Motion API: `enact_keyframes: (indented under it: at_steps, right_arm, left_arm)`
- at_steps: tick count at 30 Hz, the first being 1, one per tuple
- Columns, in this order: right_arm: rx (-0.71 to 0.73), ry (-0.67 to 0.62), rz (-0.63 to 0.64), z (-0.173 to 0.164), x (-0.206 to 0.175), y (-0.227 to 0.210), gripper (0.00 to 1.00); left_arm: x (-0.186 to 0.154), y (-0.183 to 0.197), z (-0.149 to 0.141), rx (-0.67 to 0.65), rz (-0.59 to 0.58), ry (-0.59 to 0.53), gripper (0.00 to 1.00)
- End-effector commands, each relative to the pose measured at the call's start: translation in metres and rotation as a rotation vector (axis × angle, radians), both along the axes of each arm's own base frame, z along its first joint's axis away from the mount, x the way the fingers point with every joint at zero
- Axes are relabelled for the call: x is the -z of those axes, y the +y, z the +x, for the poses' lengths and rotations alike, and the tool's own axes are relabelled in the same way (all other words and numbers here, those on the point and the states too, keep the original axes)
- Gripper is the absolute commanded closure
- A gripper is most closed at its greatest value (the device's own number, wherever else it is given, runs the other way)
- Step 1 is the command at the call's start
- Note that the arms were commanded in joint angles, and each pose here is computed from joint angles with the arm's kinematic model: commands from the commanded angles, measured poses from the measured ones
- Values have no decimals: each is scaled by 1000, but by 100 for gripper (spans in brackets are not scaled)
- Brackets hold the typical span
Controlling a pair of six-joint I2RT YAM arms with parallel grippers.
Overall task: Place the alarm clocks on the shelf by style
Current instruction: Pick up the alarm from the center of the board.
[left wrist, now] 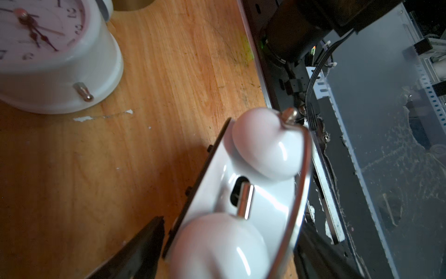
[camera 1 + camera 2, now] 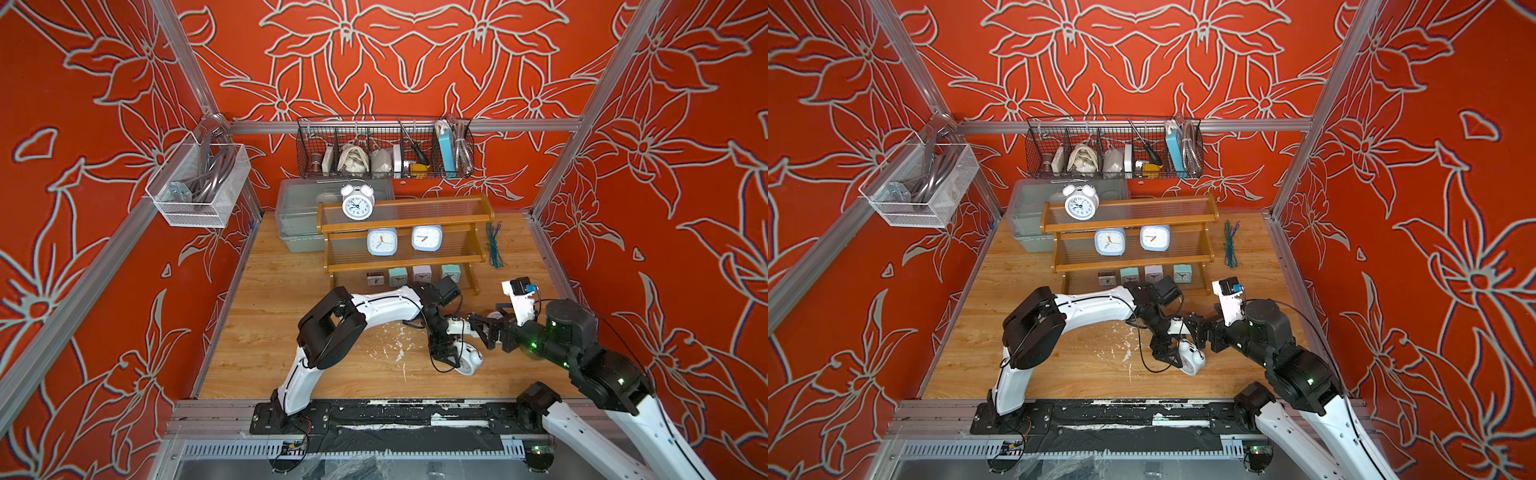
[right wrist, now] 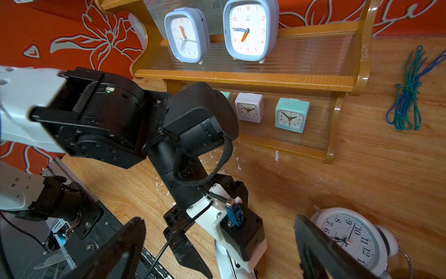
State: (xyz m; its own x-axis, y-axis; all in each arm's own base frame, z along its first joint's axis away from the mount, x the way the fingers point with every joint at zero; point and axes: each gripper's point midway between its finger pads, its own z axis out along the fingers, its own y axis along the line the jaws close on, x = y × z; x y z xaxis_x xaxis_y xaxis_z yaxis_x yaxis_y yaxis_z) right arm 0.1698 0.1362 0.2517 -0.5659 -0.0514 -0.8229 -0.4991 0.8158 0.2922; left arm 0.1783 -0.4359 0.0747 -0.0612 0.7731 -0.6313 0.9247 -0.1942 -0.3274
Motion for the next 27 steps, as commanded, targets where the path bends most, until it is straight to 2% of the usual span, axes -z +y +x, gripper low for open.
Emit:
enact_keyframes:
  at_steps: [1, 15, 22, 27]
  right_arm:
    - [14, 10, -4, 0, 7, -2, 0]
    - [9, 20, 5, 3, 15, 3, 0]
    - [13, 18, 5, 4, 15, 2, 0]
    - [5, -3, 12, 5, 8, 3, 0]
  left_arm:
    - [-2, 1, -7, 17, 9, 37, 23]
    - [-11, 2, -11, 7, 14, 74, 52]
    - [-22, 4, -13, 4, 3, 68, 60]
    - [-38, 14, -18, 0, -12, 70, 62]
